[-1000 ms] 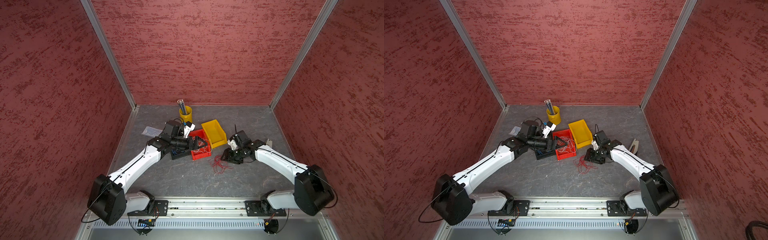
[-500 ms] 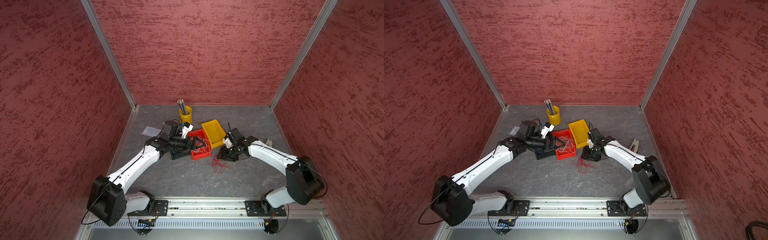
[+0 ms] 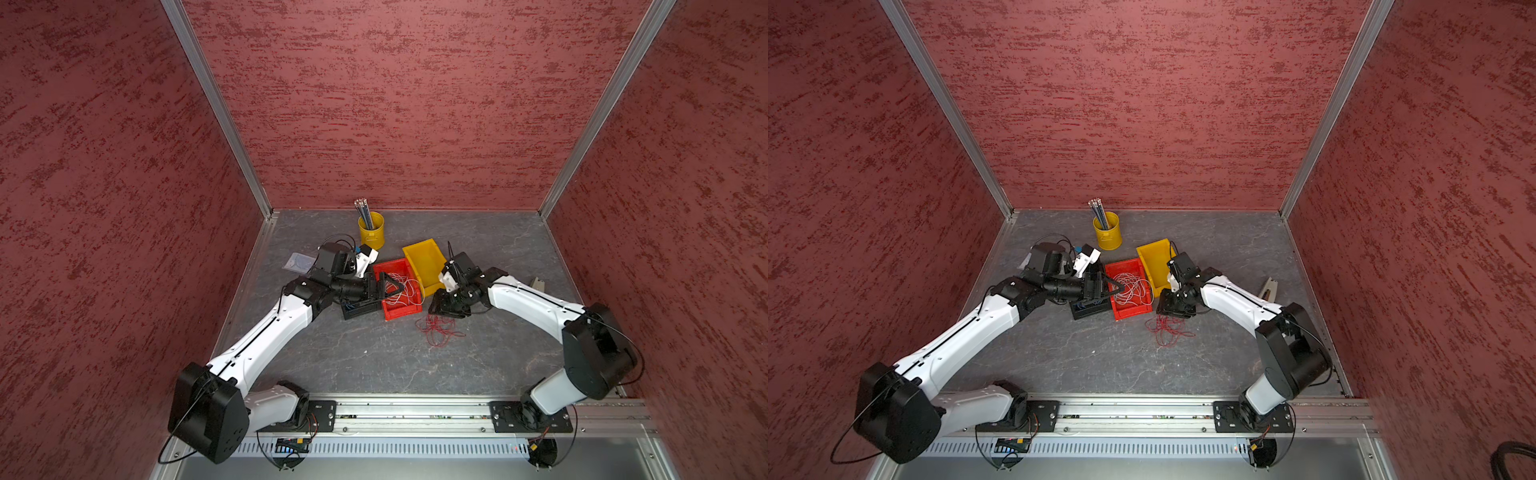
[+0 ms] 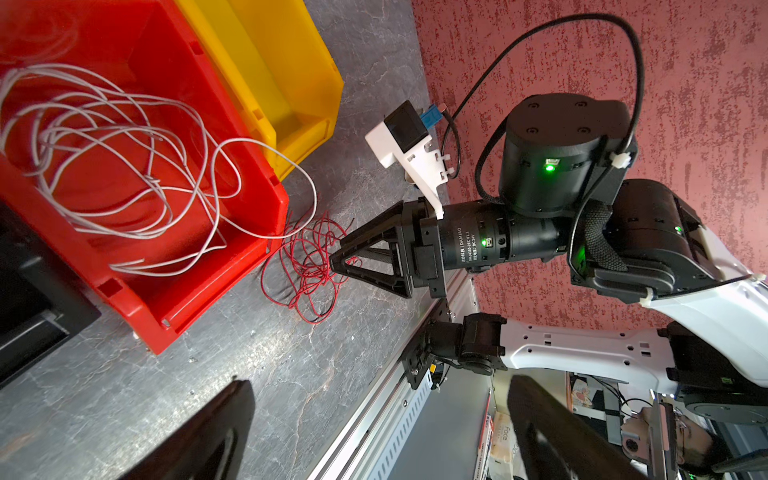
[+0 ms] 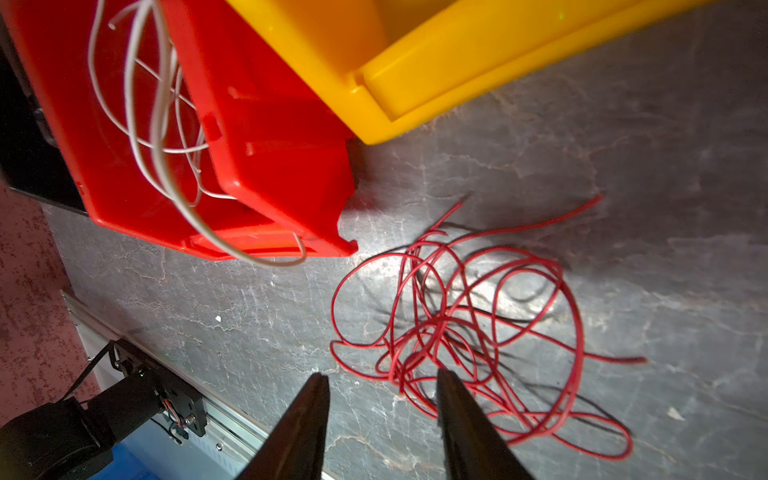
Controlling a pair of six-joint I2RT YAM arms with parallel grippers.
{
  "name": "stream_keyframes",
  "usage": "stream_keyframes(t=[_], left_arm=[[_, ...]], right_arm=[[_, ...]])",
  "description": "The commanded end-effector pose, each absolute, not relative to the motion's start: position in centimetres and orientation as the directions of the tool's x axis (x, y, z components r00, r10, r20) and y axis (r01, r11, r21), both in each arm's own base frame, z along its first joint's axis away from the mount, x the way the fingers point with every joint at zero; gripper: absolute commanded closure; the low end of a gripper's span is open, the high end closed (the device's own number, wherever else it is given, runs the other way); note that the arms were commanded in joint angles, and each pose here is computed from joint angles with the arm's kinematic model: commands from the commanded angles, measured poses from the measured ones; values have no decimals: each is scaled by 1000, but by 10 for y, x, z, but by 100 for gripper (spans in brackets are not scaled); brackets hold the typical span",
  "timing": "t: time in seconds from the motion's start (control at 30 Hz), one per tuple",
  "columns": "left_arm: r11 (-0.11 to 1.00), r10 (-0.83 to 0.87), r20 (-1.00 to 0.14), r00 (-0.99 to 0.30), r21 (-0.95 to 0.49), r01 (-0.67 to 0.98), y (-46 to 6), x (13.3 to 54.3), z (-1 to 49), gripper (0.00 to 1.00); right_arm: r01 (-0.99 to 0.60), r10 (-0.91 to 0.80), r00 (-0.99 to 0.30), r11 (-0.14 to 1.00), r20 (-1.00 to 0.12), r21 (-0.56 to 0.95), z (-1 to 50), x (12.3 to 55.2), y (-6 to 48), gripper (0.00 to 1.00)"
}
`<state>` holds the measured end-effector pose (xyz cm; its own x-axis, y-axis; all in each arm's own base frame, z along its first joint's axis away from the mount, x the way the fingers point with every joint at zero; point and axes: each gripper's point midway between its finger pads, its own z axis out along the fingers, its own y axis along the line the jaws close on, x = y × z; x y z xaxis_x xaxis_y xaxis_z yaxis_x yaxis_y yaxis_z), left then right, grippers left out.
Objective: Untangle and sort cables by color
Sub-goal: Pick up the cable from the cable.
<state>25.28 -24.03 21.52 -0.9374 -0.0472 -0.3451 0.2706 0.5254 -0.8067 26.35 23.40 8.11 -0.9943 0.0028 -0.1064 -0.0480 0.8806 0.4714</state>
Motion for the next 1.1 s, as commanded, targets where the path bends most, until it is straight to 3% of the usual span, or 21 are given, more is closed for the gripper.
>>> stream_keyframes(t=[0.0, 0.37, 0.47, 0.6, 0.8, 1.07], left_arm=[[513, -41, -364, -931, -807, 293, -236, 249, 218, 0], [510, -63, -358, -932, -814, 278, -227, 249, 215, 0], [509, -66, -351, -934, -817, 271, -226, 249, 214, 0], [506, -69, -354, -933, -818, 273, -225, 249, 216, 0], [489, -70, -394, -917, -815, 313, -226, 247, 226, 0], [416, -72, -593, -802, -749, 516, -234, 237, 261, 0]], right_arm=[[-71, 0, -989, 879, -149, 472, 89, 277, 245, 54], [-87, -24, -987, 908, -158, 410, 76, 282, 250, 61], [-84, -15, -984, 918, -178, 387, 77, 286, 245, 74], [-82, -3, -975, 935, -222, 345, 85, 288, 237, 100], [-89, 18, -935, 955, -354, 284, 132, 280, 210, 100], [-128, 95, -829, 927, -551, 351, 235, 259, 180, 100]])
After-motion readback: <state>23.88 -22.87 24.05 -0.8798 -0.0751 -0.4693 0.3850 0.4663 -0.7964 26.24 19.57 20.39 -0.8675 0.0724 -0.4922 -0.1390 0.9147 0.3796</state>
